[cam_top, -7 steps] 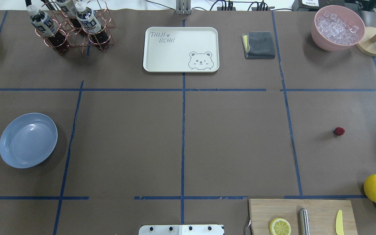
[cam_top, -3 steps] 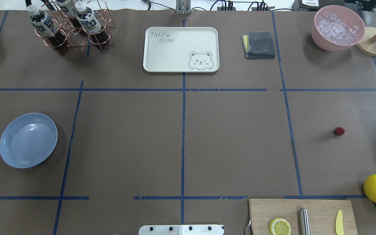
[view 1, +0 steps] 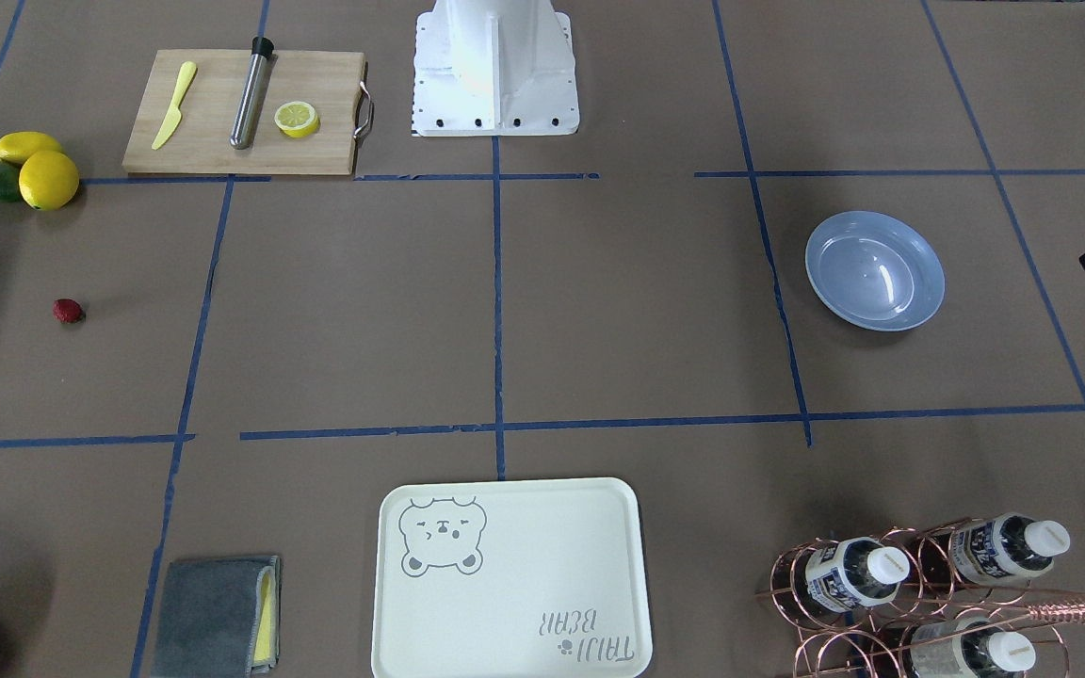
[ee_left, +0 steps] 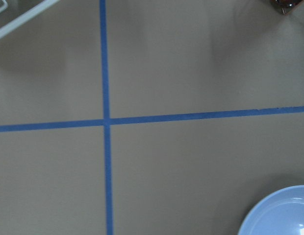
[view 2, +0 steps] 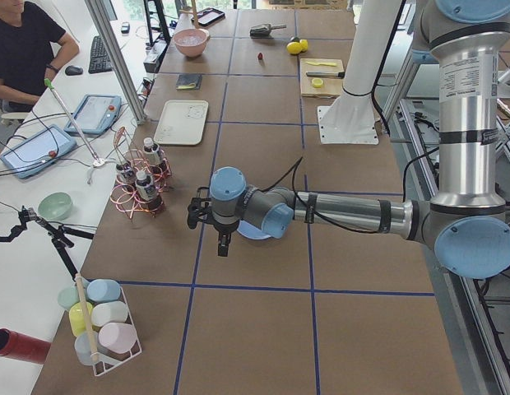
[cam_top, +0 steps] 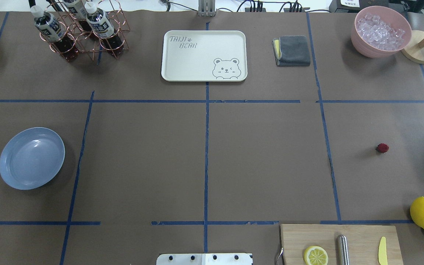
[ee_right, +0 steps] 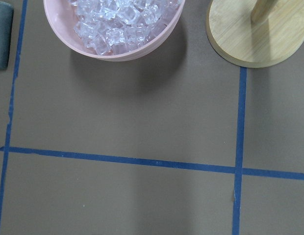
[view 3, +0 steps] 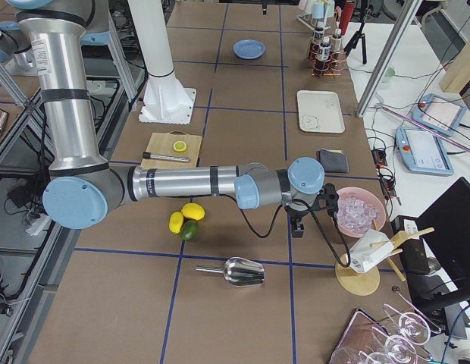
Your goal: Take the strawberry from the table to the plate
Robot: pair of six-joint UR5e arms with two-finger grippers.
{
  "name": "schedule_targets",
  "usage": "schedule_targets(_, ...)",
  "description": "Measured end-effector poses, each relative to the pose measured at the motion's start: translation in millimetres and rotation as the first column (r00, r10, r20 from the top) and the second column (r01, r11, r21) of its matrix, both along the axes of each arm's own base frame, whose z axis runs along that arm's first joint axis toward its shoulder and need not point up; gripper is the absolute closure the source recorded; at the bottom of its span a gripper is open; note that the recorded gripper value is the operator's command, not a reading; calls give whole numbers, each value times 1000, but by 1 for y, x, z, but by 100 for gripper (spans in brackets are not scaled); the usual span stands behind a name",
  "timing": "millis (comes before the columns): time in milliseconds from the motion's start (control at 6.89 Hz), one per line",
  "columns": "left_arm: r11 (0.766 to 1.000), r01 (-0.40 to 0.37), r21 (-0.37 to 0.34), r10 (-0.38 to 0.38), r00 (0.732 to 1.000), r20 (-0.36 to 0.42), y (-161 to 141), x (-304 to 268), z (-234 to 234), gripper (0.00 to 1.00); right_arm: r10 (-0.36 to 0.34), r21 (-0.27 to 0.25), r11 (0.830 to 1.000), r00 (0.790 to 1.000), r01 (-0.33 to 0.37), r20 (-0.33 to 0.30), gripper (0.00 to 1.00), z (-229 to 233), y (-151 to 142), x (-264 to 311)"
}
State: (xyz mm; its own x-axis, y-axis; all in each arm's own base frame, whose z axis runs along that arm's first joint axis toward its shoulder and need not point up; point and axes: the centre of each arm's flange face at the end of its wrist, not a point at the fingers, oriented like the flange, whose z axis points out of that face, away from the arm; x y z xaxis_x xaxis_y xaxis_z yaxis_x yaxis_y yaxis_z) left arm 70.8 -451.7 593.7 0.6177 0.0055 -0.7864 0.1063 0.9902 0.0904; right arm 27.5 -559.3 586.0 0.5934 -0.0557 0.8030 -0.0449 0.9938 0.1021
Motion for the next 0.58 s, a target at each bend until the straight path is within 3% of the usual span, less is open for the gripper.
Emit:
schedule_targets(290,997,32,-66,-38,995,-91,49,55,8,1,6,-9,1000,1000,-6,2,0,-1,0,-4)
schedule_targets(581,989,83,-124,-94,992,-86,68,94,15,2,7,8,1000,1000,-7,5,0,-3,-1,-5)
